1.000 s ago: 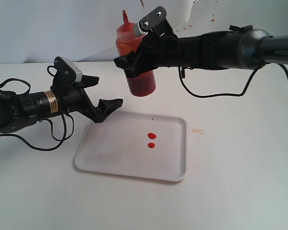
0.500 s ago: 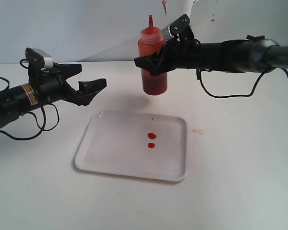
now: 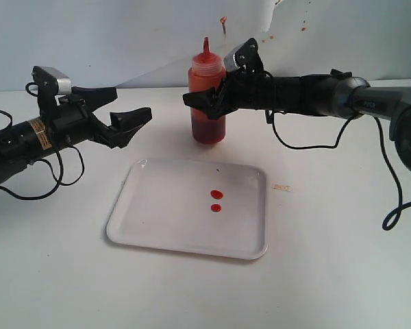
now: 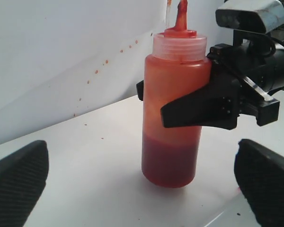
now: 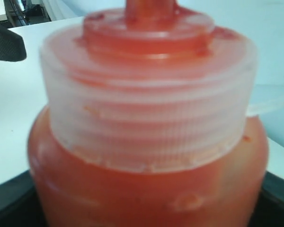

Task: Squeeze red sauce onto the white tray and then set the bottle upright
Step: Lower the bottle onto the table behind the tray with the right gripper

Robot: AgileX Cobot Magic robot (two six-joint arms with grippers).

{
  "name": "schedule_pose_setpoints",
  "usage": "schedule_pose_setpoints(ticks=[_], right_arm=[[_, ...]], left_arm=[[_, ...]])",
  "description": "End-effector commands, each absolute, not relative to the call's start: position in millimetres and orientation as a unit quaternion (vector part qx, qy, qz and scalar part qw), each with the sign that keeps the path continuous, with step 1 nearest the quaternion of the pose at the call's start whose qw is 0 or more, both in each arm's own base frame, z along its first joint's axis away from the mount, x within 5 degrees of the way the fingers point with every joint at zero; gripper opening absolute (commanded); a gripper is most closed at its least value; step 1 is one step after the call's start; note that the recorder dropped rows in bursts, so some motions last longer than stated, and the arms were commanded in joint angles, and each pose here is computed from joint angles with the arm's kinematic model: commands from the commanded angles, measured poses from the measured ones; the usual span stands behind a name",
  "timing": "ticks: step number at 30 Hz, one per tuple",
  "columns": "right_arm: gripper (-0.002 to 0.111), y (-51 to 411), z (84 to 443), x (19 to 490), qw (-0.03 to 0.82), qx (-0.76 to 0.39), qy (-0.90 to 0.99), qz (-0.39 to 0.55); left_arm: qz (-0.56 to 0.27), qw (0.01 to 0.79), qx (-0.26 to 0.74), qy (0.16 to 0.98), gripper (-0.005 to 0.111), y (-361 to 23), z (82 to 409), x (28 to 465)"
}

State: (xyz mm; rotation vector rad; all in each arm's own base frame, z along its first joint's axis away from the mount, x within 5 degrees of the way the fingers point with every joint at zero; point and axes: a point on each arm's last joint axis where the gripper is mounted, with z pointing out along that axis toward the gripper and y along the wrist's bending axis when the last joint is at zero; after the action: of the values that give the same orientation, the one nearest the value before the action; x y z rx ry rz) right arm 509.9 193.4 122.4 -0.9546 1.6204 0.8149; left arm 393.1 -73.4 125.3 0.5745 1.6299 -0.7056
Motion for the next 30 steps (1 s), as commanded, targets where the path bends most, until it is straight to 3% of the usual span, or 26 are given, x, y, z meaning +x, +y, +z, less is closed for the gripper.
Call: schedule_pose_setpoints(ticks=[1,17,22,26,27,30], right_arm=[[0.0,191.1,127.5,512.3,0.528,-0.389,0.668,0.352],[0.003,191.2,126.4,512.3,0.514,-0.364,0.682,0.372],[0.038,192.5,127.7,510.1,0.511,-0.366,0.675,0.386],[0.095,191.8,127.1,511.2,0.512,-0.363,0.679,0.38],[0.104,191.9,127.1,511.1,0.511,-0.364,0.679,0.381],[0.105,192.0,127.2,510.9,0.511,-0.363,0.679,0.383]], left_arm=[[-0.306,0.605,0.245,0.694,0.105,-72.6,131.1,394.1],[-0.305,0.605,0.246,0.693,0.105,-72.7,131.1,394.1],[-0.305,0.605,0.246,0.693,0.105,-72.7,131.1,394.1],[-0.305,0.605,0.246,0.693,0.105,-72.7,131.1,394.1],[-0.305,0.605,0.246,0.693,0.105,-72.7,131.1,394.1],[-0.305,0.605,0.246,0.693,0.105,-72.7,131.1,394.1]])
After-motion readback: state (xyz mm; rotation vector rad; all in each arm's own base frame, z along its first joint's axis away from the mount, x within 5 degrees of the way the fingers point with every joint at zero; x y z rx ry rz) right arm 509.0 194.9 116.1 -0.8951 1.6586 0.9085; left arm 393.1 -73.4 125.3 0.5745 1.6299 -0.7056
